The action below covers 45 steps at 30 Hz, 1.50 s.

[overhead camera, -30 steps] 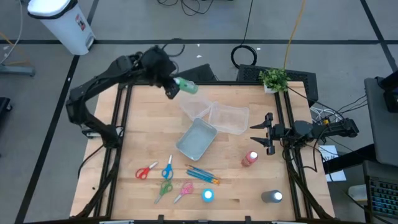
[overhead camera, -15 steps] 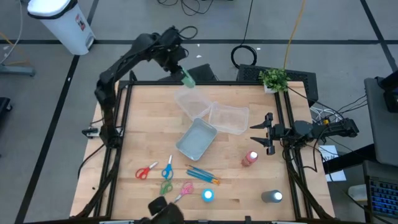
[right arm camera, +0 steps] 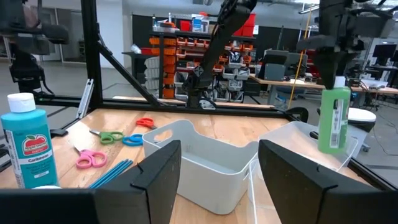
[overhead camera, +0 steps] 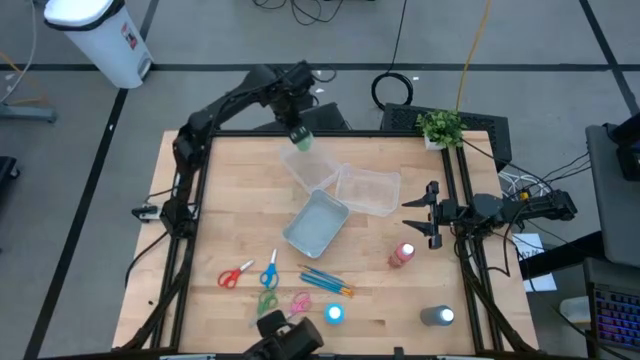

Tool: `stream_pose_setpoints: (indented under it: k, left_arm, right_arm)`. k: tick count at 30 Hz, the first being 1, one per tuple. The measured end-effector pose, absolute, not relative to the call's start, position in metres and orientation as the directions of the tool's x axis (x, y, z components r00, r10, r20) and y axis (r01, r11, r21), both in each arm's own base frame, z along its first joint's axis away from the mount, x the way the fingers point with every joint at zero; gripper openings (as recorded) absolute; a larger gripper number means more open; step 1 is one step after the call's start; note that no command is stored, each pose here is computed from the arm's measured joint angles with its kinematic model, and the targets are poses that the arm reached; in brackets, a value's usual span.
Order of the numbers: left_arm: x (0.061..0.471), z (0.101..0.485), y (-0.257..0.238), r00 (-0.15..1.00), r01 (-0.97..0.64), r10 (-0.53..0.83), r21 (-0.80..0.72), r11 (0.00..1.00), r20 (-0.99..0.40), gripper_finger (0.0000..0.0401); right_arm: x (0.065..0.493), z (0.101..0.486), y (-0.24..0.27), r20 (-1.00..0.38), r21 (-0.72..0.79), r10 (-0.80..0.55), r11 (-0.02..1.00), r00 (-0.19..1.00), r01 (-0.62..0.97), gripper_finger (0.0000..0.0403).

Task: Pick & Place Paint Supplies
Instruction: Put the green paint bottle into the left transparent bin

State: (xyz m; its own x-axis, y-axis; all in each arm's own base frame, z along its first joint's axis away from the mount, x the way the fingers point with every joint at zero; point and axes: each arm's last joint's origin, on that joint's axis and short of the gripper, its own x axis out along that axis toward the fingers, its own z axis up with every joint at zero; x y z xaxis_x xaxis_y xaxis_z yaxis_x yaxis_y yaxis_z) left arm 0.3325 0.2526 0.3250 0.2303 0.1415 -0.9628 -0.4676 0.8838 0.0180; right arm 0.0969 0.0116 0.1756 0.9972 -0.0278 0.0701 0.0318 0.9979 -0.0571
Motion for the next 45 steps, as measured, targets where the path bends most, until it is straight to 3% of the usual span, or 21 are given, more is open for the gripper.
stream_pose_setpoints:
  k: [11,24,45]
  left_arm:
    - [0.34,0.318,0.249,0.239,-0.445,0.154,0.032,0.895,-0.959,0.012]
    - [0.328,0.313,0.24,0.086,-0.451,0.096,0.047,0.891,-0.992,0.012]
    - [0.34,0.316,0.247,0.215,-0.463,0.148,0.033,0.886,-0.965,0.012]
  right_arm:
    - [0.097,0.176,0.012,0.07,-0.057,-0.028,0.998,0.997,0.032,0.021]
    - [0.097,0.176,0.012,0.07,-0.057,-0.028,0.998,0.997,0.032,0.021]
    - [0.097,0.176,0.012,0.07,-0.057,-0.028,0.998,0.997,0.032,0.021]
